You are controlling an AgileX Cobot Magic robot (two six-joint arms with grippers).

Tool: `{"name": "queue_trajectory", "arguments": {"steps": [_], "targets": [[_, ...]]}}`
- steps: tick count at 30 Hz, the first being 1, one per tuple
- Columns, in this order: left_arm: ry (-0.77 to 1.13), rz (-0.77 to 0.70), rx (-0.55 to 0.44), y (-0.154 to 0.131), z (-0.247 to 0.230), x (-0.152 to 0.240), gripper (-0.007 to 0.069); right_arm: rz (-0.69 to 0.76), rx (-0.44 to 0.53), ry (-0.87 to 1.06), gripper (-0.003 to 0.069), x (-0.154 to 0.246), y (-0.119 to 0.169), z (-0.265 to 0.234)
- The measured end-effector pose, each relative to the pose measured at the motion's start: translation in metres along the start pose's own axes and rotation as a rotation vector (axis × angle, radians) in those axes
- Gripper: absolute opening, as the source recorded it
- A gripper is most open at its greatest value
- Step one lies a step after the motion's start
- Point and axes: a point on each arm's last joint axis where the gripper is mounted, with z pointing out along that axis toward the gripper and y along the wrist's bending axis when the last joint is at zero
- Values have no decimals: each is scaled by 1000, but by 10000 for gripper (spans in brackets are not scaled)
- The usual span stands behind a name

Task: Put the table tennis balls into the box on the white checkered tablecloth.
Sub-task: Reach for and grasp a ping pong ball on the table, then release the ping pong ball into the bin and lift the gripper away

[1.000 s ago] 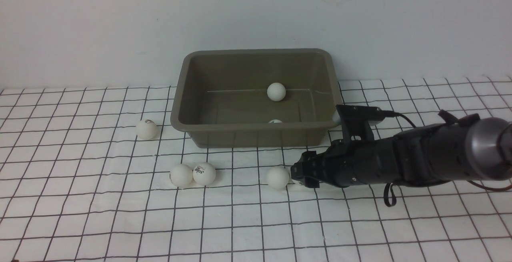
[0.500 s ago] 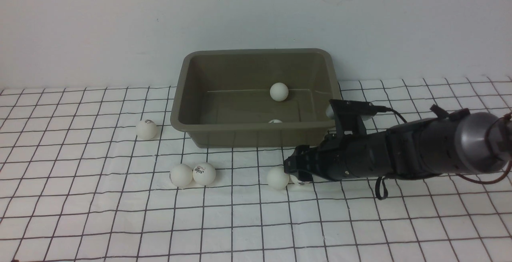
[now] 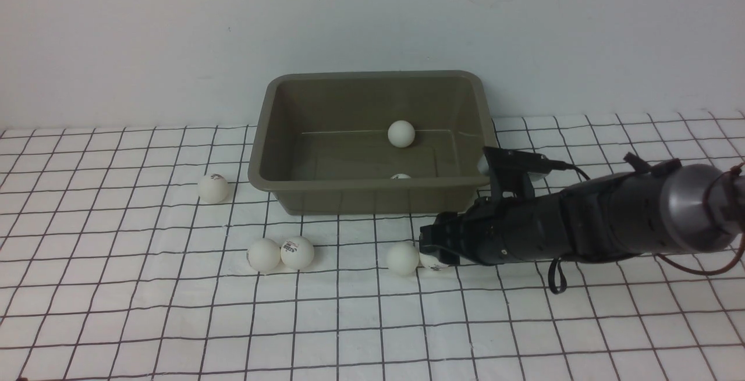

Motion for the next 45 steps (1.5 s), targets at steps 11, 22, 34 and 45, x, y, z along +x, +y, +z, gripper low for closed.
{"name": "queue_trajectory", "arguments": {"steps": [11,22,34,45], "targets": [[0,0,0,0,0,0,279,-76,18,-34,328,-4,5,-23],[0,0,0,0,0,0,279,-169,39,-156,328,-10,18,-86],[0,0,0,0,0,0,279,-209,-10,-316,328,-105,8,-67],[0,0,0,0,0,0,279,-290,6,-281,531,-113,-7,-46]]}}
